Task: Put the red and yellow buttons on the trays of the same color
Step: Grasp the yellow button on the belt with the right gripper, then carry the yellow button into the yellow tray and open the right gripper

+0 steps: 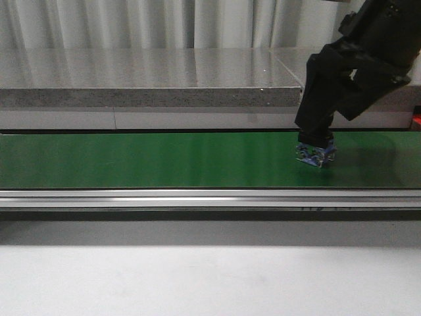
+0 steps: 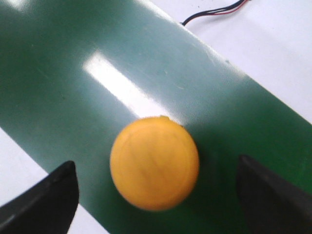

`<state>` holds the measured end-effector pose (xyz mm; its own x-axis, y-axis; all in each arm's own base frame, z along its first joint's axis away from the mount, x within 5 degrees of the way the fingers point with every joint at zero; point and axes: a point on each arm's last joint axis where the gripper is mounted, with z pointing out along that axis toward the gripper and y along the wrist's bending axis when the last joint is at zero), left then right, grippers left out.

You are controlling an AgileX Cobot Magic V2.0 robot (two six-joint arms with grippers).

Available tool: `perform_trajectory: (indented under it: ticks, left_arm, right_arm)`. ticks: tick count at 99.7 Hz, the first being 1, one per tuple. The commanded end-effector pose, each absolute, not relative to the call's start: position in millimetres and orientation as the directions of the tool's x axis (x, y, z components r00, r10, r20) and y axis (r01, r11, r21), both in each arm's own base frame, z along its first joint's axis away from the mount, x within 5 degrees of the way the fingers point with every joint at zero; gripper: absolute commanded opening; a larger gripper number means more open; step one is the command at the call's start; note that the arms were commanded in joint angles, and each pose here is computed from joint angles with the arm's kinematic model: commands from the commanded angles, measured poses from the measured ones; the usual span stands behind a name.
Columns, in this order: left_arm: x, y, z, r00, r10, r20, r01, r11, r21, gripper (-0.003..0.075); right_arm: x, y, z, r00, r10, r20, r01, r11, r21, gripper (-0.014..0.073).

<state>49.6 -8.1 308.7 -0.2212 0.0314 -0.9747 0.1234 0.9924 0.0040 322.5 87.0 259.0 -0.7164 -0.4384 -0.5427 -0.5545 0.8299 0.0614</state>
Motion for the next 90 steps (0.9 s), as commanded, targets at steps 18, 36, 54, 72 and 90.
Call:
perform_trajectory:
  ticks: [18,36,54,72,90]
  left_arm:
    - [50.3,-8.6,322.7,-0.136,0.002,-0.991,0.127,0.992,-0.015,-0.0019]
    - [50.3,-8.6,322.7,-0.136,0.002,-0.991,0.127,0.992,-0.015,-0.0019]
    - [50.3,-8.6,322.7,-0.136,0.002,-0.991,0.127,0.992,-0.015,-0.0019]
    - [50.3,-8.6,322.7,-0.136,0.002,-0.991,0.127,0.992,-0.015,-0.0019]
    - [50.3,-8.6,322.7,-0.136,0.002,-0.991,0.127,0.992,-0.015,-0.0019]
  right_arm:
    - [331.7,88.8,277.1,-0.653,-0.399,-0.644,-0.533,0.846,0.017,0.0375]
    - [331.2,88.2,277.3,-0.658,-0.395,-0.641,-0.531,0.847,0.022,0.0134]
    - [325.1,75.2,292.0,-0.679,-0.328,-0.657,-0.474,0.879,0.050,0.0109]
    - [307.5,31.5,325.0,-0.678,-0.228,-0.699,-0.361,0.931,0.047,0.0109]
    - [280.6,-37.7,354.5,-0.666,-0.034,-0.745,-0.112,0.992,0.055,0.0109]
